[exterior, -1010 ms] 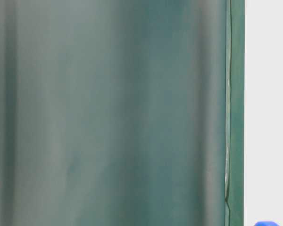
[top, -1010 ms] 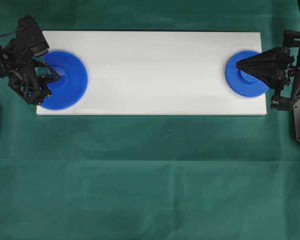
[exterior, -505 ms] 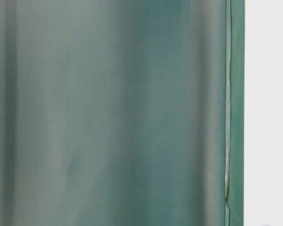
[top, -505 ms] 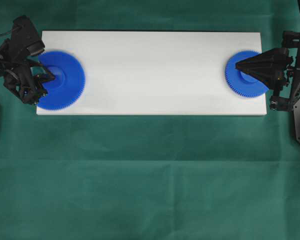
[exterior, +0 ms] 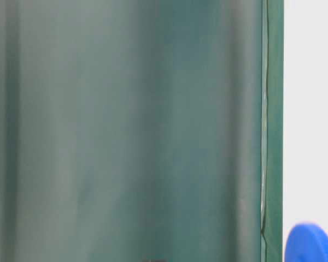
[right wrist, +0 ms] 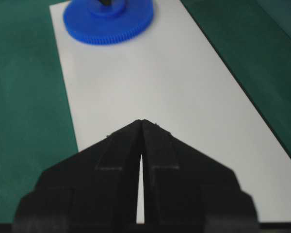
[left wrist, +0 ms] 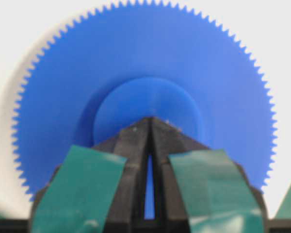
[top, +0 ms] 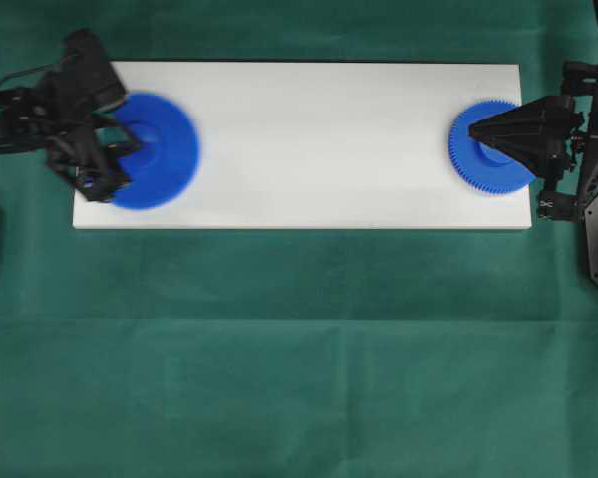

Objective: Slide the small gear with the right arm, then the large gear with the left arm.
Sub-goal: 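Slide the left gear rightward with the left gripper toward the right gear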

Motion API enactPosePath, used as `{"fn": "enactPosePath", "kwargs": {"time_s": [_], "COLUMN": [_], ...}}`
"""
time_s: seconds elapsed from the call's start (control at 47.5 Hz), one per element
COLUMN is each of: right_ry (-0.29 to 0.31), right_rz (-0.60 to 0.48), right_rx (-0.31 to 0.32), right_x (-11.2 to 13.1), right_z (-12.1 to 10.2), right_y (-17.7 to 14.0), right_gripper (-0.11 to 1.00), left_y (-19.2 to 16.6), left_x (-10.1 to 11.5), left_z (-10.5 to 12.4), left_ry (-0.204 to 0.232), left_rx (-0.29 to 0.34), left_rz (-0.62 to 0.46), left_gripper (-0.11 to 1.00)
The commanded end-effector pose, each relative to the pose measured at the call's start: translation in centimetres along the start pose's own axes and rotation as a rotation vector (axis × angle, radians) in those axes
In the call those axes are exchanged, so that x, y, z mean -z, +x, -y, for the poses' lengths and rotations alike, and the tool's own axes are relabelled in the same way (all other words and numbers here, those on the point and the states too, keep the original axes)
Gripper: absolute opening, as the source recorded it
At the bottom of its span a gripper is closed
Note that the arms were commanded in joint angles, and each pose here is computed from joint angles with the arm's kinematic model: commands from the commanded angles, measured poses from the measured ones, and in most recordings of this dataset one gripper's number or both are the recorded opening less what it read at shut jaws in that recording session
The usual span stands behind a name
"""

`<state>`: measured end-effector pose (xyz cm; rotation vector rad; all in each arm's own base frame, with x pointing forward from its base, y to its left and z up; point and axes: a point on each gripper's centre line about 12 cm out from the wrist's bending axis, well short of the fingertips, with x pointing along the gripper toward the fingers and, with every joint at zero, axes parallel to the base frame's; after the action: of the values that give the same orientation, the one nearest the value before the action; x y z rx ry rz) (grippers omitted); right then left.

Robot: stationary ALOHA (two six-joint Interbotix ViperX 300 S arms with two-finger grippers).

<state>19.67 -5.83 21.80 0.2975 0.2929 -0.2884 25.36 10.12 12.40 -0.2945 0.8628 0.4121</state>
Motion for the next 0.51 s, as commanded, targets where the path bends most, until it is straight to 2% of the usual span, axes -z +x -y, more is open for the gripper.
{"fn": "enactPosePath", "kwargs": {"time_s": [0.0, 0.21, 0.484], "right_ry": [0.001, 0.000, -0.003], "right_rz": [0.011, 0.010, 0.011], "right_rx": [-0.007, -0.007, -0.007], "right_x": [-0.5, -0.4, -0.5], "right_z": [-0.2, -0.1, -0.1], "right_y": [0.1, 0.1, 0.1], "right_gripper": [0.50, 0.50, 0.50], "left_y": [1.4, 7.0, 12.0], "left_x": [-2.4, -7.1, -12.5], "left_z": [0.7, 2.3, 6.1], "left_ry": [0.014, 0.040, 0.133], "left_rx": [0.013, 0.026, 0.068], "left_rz": [0.034, 0.028, 0.042], "left_gripper": [0.00, 0.00, 0.00]}}
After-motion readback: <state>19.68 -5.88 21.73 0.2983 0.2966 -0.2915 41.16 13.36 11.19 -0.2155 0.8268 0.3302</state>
